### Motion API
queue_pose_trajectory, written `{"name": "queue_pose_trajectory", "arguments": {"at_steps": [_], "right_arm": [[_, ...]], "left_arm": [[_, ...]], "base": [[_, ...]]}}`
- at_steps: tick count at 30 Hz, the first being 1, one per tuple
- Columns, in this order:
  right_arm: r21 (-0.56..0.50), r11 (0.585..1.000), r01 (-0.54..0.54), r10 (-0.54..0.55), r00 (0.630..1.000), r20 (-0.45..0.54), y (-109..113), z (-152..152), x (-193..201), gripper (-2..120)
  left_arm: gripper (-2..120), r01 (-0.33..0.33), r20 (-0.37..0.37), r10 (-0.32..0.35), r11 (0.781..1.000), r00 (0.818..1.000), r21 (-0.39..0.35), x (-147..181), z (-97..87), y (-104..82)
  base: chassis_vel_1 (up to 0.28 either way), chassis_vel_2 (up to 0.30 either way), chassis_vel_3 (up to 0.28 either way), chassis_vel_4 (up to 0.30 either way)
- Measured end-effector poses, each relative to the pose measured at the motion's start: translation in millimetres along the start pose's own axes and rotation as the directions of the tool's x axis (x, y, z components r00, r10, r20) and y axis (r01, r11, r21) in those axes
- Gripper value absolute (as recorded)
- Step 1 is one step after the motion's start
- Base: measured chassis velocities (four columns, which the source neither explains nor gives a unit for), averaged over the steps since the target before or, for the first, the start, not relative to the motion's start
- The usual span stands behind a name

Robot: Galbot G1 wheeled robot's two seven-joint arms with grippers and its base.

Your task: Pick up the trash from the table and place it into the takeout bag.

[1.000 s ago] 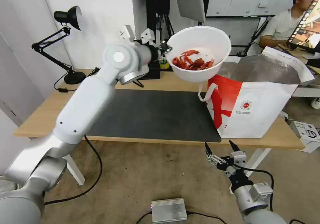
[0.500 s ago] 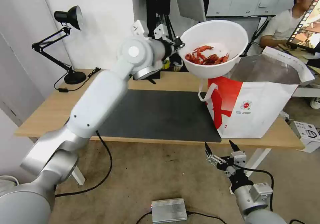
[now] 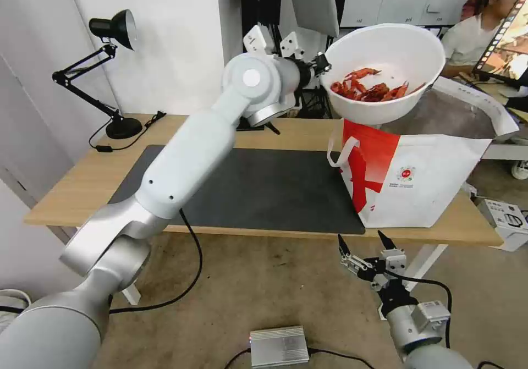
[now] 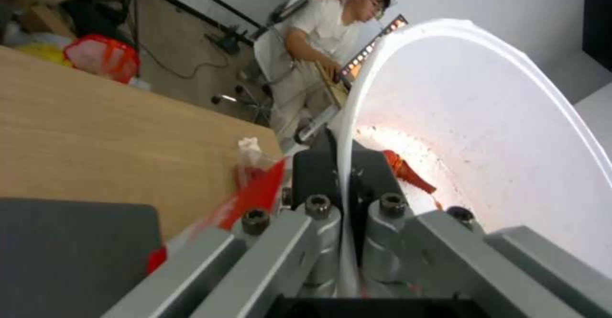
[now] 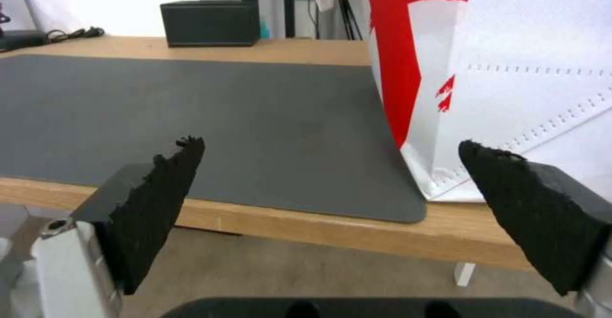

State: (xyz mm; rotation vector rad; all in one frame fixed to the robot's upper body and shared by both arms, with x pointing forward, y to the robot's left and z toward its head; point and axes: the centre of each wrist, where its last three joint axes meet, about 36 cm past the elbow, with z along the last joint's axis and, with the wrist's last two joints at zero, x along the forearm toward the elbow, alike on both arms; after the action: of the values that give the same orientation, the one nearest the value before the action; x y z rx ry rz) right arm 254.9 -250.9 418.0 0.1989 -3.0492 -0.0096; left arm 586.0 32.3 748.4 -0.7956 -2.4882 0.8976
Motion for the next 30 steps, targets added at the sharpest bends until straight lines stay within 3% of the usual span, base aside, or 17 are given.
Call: {"name": "queue_pose_trajectory", "arguments": {"at_steps": [4, 13, 22, 30], "right_arm": [[0.000, 1.000, 0.000, 0.000, 1.000, 0.000, 0.0, 0.0, 0.0, 100], [0.000, 1.000, 0.000, 0.000, 1.000, 0.000, 0.0, 0.0, 0.0, 100], [0.000, 1.000, 0.000, 0.000, 1.000, 0.000, 0.0, 0.0, 0.0, 100], [0.000, 1.000, 0.000, 0.000, 1.000, 0.000, 0.0, 0.0, 0.0, 100]], "left_arm": [[0, -0.010, -0.016, 0.010, 1.000, 1.000, -0.001, -16.1, 10.6, -11.9], [0, -0.014, -0.040, 0.014, 1.000, 0.999, -0.002, -39.6, 27.4, -20.1], [0, -0.012, -0.051, 0.012, 1.000, 0.999, -0.002, -55.1, 35.5, -22.2], [0, 0.028, -0.059, -0.028, 1.000, 0.998, -0.007, -69.6, 47.2, -12.9]], "base": [[0.000, 0.000, 0.000, 0.000], [0.000, 0.000, 0.000, 0.000], [0.000, 0.000, 0.000, 0.000], [0.000, 0.000, 0.000, 0.000]]}}
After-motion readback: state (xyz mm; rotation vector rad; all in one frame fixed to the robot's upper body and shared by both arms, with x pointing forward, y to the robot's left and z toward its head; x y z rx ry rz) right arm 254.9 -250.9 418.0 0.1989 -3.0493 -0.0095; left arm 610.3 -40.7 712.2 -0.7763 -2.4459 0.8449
